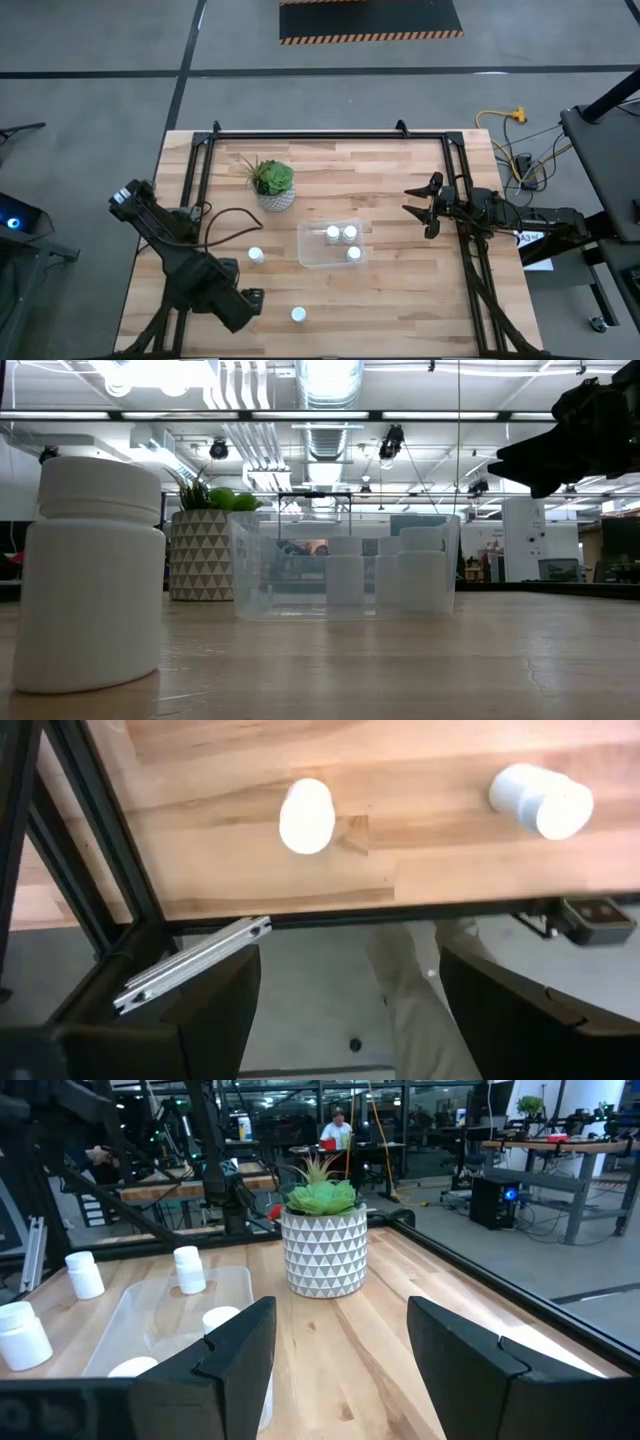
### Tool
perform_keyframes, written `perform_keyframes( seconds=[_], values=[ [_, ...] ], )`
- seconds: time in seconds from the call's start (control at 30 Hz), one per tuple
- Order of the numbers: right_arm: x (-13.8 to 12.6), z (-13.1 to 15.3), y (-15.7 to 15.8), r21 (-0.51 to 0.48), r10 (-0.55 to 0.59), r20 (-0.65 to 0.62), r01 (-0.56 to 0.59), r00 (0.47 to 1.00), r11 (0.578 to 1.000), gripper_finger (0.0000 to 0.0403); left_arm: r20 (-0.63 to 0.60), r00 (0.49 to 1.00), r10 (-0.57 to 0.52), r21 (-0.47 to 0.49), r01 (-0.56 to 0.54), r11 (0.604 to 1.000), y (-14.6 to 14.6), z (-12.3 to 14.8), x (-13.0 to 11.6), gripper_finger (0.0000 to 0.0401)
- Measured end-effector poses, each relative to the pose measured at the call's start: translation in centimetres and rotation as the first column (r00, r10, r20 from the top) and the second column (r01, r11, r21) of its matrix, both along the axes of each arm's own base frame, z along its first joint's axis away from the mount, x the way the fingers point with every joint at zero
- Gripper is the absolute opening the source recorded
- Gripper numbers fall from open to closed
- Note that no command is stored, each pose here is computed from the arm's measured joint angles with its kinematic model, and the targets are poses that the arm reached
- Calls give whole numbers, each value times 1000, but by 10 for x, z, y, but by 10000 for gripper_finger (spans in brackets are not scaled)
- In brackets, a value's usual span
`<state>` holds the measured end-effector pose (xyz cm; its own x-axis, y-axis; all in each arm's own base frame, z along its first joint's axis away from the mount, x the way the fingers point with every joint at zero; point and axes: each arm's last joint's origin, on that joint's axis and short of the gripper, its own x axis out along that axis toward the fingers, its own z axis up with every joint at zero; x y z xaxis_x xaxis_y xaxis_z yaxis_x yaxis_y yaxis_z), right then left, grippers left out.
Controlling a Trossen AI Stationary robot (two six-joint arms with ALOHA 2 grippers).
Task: Pick and place pill bottles into a basket
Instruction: Put the white pill bottle into the transparent bin
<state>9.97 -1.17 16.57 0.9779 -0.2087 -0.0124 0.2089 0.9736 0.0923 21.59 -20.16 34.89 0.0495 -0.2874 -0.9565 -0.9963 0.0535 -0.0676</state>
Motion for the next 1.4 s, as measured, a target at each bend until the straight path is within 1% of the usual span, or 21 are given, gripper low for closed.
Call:
perform_keyframes(
  seconds=[0.33, 0.47, 0.57, 0.67, 0.77, 0.97, 1.1, 1.23, 1.4],
  values=[
    [0, 0, 0, 2, 0, 1, 0, 1000, 1000, 215, -33, 999, 10, 46, -8, 999, -11, -18, 12, 290],
    [0, 0, 0, 3, -1, 1, 1, 1000, 1000, 215, 18, 1000, 9, 107, -11, 994, -13, -21, 13, 290],
    [0, 0, 0, 3, 0, 0, 0, 1000, 1000, 215, 62, 998, -32, 156, 22, 987, -12, -20, 13, 290],
    [0, 0, 0, 2, -1, 0, 1, 1000, 1000, 215, 62, 995, -75, 187, 62, 980, -14, -20, 7, 290],
    [0, 0, 0, 3, 0, 1, 0, 1000, 1000, 215, 47, 993, -107, 223, 94, 970, -20, -21, -4, 290],
    [0, 0, 0, 3, 0, 1, 0, 1000, 1000, 215, 38, 989, -141, 227, 129, 965, -35, -21, -22, 290],
    [0, 0, 0, 3, 0, 0, 0, 1000, 1000, 215, 47, 985, -166, 229, 152, 962, -41, -26, -27, 290],
    [0, 0, 0, 3, 0, 1, 0, 1000, 1000, 215, 58, 980, -188, 240, 169, 956, -44, -43, -33, 290],
    [0, 0, 0, 3, 0, 1, 0, 1000, 1000, 215, 134, 973, -189, 162, 167, 973, -46, -71, -37, 290]
  ],
)
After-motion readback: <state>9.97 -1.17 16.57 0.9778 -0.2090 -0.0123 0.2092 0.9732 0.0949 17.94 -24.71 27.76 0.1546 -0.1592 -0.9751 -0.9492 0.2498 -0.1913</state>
